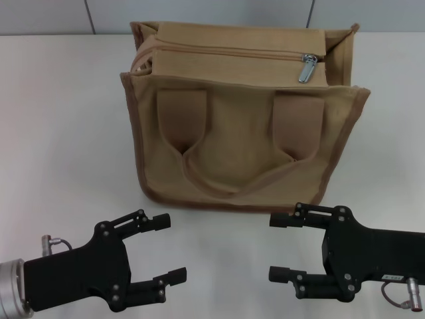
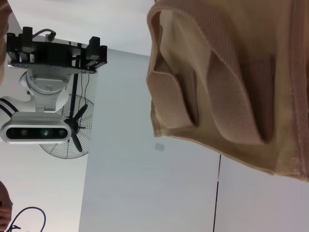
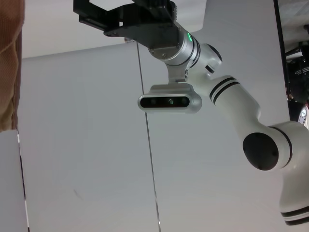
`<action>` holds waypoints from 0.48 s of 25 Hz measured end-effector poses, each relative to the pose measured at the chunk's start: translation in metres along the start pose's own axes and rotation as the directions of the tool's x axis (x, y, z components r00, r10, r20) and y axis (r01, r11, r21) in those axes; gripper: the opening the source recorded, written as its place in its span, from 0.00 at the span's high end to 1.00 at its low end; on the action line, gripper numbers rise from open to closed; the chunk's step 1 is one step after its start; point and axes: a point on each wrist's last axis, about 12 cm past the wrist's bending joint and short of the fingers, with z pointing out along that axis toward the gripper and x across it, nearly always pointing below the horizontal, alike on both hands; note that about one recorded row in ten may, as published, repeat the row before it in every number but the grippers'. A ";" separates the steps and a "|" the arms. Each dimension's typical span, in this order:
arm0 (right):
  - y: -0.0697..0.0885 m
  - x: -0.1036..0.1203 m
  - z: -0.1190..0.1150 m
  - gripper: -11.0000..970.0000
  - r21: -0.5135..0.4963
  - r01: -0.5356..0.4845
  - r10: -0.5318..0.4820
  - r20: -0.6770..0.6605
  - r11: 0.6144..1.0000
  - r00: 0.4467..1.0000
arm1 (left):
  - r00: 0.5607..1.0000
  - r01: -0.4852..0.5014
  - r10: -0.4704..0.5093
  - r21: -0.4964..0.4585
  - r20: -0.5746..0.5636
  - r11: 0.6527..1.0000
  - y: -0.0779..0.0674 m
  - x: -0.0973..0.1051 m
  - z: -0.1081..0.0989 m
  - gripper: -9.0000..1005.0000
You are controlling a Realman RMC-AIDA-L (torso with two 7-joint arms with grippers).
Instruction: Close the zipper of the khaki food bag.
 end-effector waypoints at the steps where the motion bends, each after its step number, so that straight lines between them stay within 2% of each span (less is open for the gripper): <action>1: 0.000 0.000 0.000 0.26 -0.001 0.001 -0.001 0.000 1.000 1.000 | 1.000 0.000 0.000 0.000 0.000 1.000 0.000 0.000 0.000 0.18; 12: -0.001 -0.001 0.001 0.26 -0.002 0.002 -0.002 0.002 1.000 1.000 | 1.000 -0.004 0.004 0.000 -0.004 1.000 0.002 -0.001 0.001 0.18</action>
